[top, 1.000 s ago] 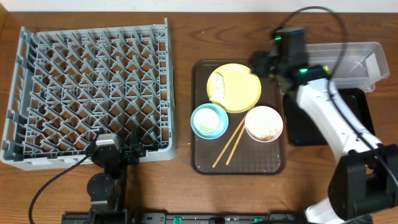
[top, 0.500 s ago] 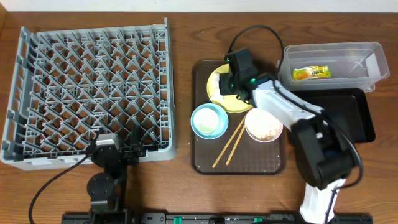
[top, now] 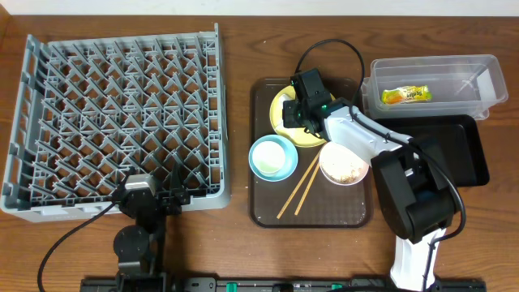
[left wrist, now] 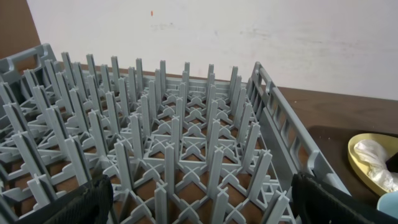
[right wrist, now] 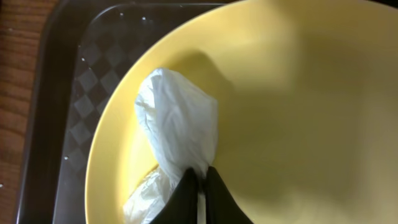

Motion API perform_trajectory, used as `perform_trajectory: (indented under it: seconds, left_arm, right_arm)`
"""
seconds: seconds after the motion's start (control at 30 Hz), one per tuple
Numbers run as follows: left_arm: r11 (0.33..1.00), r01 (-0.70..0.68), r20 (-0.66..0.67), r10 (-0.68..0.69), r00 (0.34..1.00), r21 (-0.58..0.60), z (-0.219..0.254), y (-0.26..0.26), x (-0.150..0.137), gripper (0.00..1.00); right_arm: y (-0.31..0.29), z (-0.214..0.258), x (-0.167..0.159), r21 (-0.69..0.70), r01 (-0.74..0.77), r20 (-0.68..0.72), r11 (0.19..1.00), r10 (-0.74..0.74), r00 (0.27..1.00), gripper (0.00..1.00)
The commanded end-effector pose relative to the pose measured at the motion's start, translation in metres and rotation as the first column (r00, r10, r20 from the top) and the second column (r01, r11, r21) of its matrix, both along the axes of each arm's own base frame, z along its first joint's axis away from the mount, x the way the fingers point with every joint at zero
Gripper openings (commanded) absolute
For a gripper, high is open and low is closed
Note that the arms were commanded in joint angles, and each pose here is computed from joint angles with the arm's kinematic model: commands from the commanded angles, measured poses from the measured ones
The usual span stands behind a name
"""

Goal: Sort waste into correct bins and load items into the dishwasher rack
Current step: 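Grasp the white plastic bag on the yellow plate with the right gripper, then move the bag to the clear bin and release it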

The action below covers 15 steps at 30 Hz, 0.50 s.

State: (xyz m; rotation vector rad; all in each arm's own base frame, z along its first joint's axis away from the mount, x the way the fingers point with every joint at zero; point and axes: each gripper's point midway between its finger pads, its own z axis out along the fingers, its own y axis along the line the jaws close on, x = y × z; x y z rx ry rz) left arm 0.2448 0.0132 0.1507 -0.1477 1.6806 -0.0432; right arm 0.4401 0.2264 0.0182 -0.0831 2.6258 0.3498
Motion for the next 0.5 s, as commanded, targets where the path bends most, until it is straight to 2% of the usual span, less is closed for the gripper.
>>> perform_trajectory:
  seconds: [0.0, 0.1, 0.23, 0.33, 0.47]
  left_arm:
    - [1.0, -0.008, -0.053, 0.008, 0.999, 0.006, -0.017, 0.001, -0.001, 0.93]
    - [1.0, -0.008, -0.053, 0.008, 0.999, 0.006, -0.017, 0.001, -0.001, 0.93]
    - [1.0, -0.008, -0.053, 0.008, 0.999, 0.006, -0.017, 0.001, -0.001, 0.93]
    - [1.0, -0.008, -0.053, 0.008, 0.999, 0.006, -0.017, 0.001, -0.001, 0.93]
    - [1.0, -0.008, -0.053, 0.008, 0.999, 0.006, -0.017, 0.001, -0.001, 0.93]
  right_arm:
    - [0.003, -0.006, -0.008, -0.012, -0.004, -0.026, 1.0, 0.004, 1.0, 0.01]
    - [0.002, -0.006, -0.009, -0.013, -0.005, -0.03, 1.0, 0.005, 1.0, 0.01]
    - [-0.001, 0.017, -0.002, -0.018, -0.037, 0.026, 0.999, 0.037, 0.999, 0.01]
    - [-0.015, 0.06, 0.01, -0.014, -0.031, 0.12, 0.999, 0.032, 0.992, 0.01]
    - [-0.066, 0.125, 0.023, -0.027, 0.105, 0.247, 0.994, -0.095, 0.964, 0.01]
